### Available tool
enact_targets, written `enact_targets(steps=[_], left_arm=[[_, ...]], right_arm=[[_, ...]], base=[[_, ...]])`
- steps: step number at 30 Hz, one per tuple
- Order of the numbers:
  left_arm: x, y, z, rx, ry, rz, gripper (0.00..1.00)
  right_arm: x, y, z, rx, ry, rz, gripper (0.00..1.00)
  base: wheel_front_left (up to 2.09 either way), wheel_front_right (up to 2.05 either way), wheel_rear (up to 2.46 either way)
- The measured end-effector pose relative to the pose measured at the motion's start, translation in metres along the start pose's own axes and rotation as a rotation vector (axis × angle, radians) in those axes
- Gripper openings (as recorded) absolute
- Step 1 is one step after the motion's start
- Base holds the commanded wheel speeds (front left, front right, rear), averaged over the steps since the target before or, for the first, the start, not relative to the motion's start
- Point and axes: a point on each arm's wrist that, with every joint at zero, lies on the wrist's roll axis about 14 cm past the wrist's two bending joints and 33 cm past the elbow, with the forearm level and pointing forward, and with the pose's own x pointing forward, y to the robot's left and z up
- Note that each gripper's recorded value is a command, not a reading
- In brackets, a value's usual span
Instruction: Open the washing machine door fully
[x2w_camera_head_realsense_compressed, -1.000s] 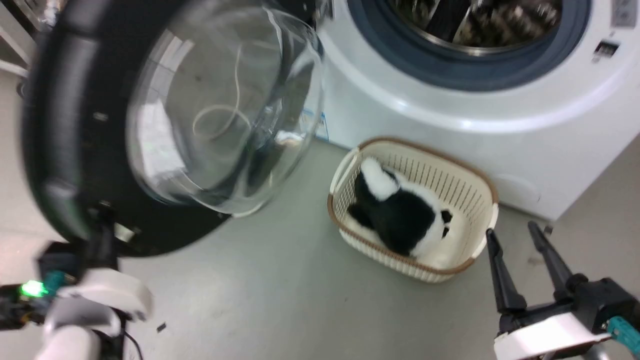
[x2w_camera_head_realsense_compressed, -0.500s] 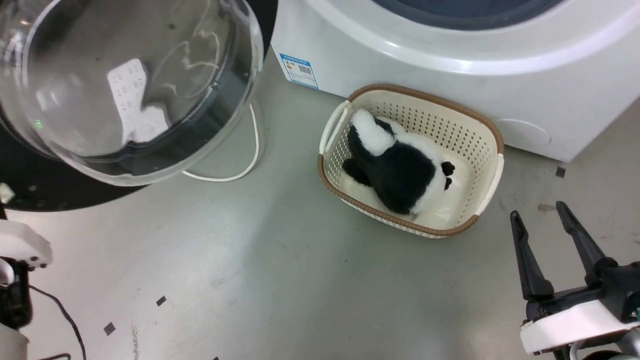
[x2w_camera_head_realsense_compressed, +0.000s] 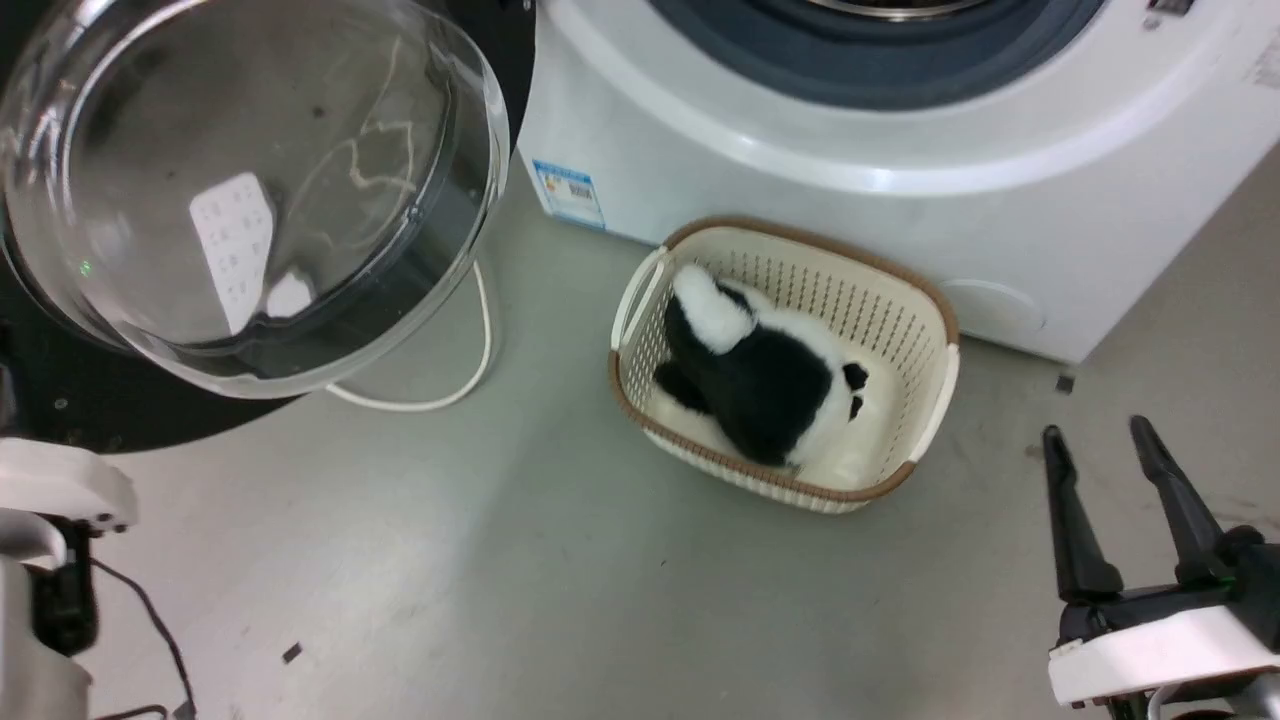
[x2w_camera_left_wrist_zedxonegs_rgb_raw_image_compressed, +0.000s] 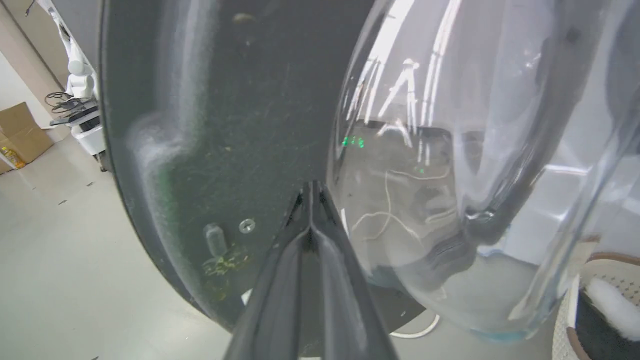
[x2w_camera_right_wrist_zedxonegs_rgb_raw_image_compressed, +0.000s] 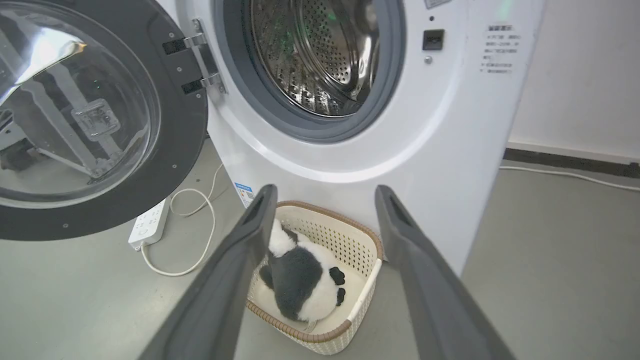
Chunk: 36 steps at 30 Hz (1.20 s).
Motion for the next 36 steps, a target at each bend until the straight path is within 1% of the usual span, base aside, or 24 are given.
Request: enact_targets(steps=[2, 3, 9, 12, 18, 24, 26, 31, 32, 33, 34, 36], left_arm=[[-0.005, -0.010, 0.011, -0.032, -0.046, -0.026, 0.00], [-0.009, -0.017, 0.018, -0.045, -0.073, -0.045, 0.00], [-0.041, -0.075, 0.052, -0.141, -0.204, -0.191, 0.00], [-0.057, -0.100, 0.063, -0.185, -0.244, -0.257, 0.00], [-0.089, -0.155, 0.070, -0.240, -0.263, -0.387, 0.00], [-0.121, -0.199, 0.063, -0.271, -0.232, -0.491, 0.00], [-0.130, -0.211, 0.059, -0.287, -0.213, -0.518, 0.00], [-0.151, -0.234, 0.052, -0.290, -0.184, -0.585, 0.00], [-0.155, -0.237, 0.050, -0.282, -0.181, -0.600, 0.13], [-0.158, -0.240, 0.048, -0.274, -0.175, -0.611, 0.76], [-0.161, -0.243, 0.044, -0.268, -0.165, -0.618, 1.00], [-0.167, -0.249, 0.038, -0.262, -0.145, -0.638, 1.00]], right_arm=[[-0.005, -0.006, 0.006, 0.028, -0.016, -0.031, 1.00], [-0.007, -0.007, 0.009, 0.023, -0.024, -0.037, 1.00], [-0.026, -0.013, 0.046, -0.066, -0.132, -0.079, 1.00], [-0.037, -0.017, 0.063, -0.115, -0.175, -0.102, 1.00], [-0.062, -0.021, 0.083, -0.146, -0.229, -0.143, 1.00], [-0.092, -0.034, 0.083, -0.148, -0.223, -0.212, 1.00], [-0.101, -0.039, 0.079, -0.140, -0.215, -0.236, 1.00], [-0.121, -0.050, 0.070, -0.127, -0.189, -0.291, 1.00], [-0.125, -0.053, 0.067, -0.125, -0.181, -0.303, 1.00], [-0.128, -0.055, 0.065, -0.122, -0.175, -0.314, 1.00], [-0.131, -0.057, 0.064, -0.120, -0.173, -0.321, 1.00], [-0.134, -0.059, 0.063, -0.116, -0.170, -0.333, 1.00]], base=[[0.00, 0.00, 0.00], [0.00, 0.00, 0.00], [0.00, 0.00, 0.00], [0.00, 0.00, 0.00], [0.00, 0.00, 0.00], [0.00, 0.00, 0.00], [0.00, 0.00, 0.00], [0.00, 0.00, 0.00], [0.00, 0.00, 0.00], [0.00, 0.00, 0.00], [0.00, 0.00, 0.00], [0.00, 0.00, 0.00]])
